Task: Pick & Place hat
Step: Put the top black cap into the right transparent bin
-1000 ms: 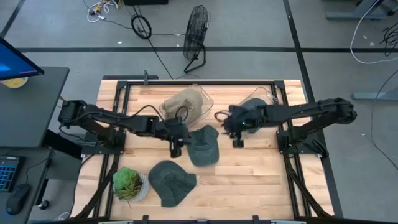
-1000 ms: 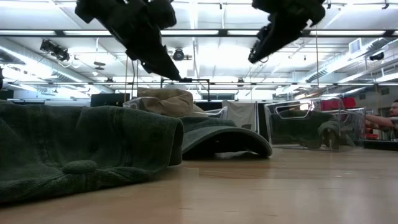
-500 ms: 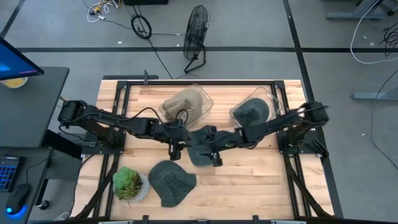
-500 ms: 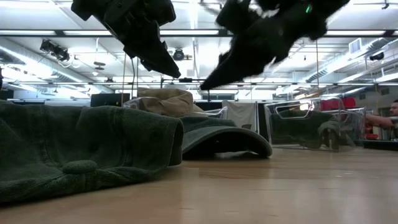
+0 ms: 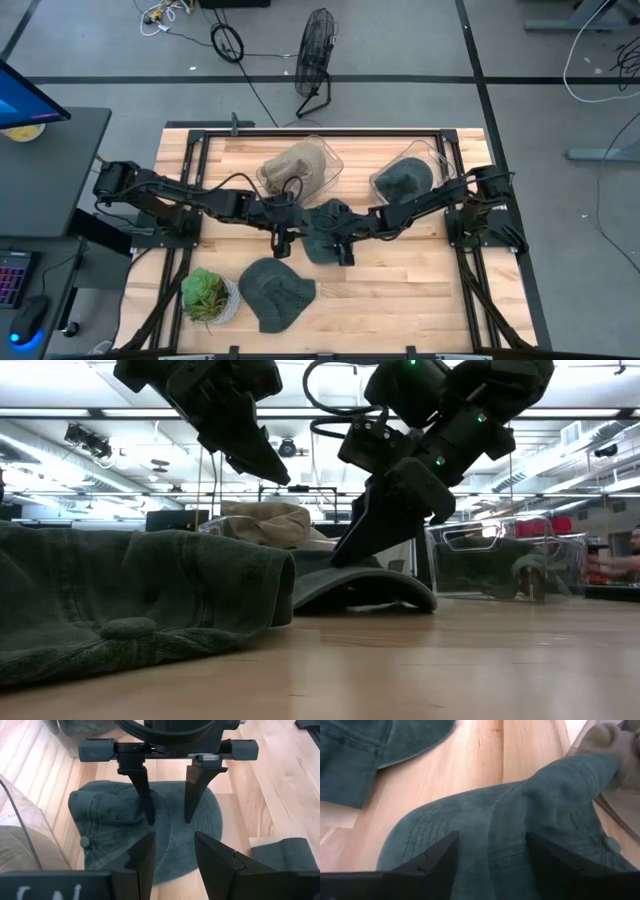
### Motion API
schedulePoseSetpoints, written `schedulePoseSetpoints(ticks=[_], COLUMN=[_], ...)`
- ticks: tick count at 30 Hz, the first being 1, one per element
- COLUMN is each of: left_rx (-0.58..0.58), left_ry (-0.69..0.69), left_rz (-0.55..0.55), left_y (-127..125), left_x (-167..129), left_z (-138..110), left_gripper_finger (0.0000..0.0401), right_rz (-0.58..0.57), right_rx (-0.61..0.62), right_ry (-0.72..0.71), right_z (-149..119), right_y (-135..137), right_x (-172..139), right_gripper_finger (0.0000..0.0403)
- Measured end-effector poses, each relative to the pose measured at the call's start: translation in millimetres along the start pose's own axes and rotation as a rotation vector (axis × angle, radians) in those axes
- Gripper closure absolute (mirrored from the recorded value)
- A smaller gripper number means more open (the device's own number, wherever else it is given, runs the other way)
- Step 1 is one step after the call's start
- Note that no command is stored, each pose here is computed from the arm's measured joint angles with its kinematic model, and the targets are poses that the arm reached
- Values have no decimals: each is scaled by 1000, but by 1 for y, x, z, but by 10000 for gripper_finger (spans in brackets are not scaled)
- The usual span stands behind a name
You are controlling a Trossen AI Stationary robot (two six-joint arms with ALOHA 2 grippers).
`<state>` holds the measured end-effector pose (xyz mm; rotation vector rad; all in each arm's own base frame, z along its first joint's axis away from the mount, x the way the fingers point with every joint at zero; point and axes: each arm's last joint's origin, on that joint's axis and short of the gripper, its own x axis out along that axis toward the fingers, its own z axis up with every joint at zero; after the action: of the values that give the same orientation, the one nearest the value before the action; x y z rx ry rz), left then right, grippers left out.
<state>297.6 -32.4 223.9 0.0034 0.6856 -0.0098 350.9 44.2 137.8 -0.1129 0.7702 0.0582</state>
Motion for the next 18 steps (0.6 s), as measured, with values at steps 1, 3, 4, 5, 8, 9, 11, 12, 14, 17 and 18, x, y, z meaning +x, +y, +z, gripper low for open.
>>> schedulePoseSetpoints(ticks=[1,3,4,5,8,9,11,12,14,17,18], left_rx=[0,0,0,0,0,0,0,0,0,0,0], left_ry=[0,0,0,0,0,0,0,0,0,-1,-1], left_rz=[0,1,1,2,2,2,2,2,2,2,2], left_y=[0,0,0,0,0,0,0,0,0,0,0], left_x=[0,0,0,0,0,0,0,0,0,0,0], left_z=[0,0,0,0,0,0,0,0,0,0,0], left_gripper_finger=[261,261,261,261,261,261,261,261,261,261,261], right_rz=[10,41,59,77,132,143,151,153,140,70,41], right_rx=[-1,-1,5,16,37,41,52,64,110,182,192], right_ry=[8,23,26,27,21,14,1,1,1,21,34], right_z=[-1,-2,-3,-3,-2,-1,1,3,12,33,40], right_y=[0,1,1,2,4,5,7,8,9,9,9], right_x=[0,0,0,0,0,0,-1,-2,-6,-23,-31], right_gripper_finger=[185,210,226,245,310,332,375,387,388,374,373])
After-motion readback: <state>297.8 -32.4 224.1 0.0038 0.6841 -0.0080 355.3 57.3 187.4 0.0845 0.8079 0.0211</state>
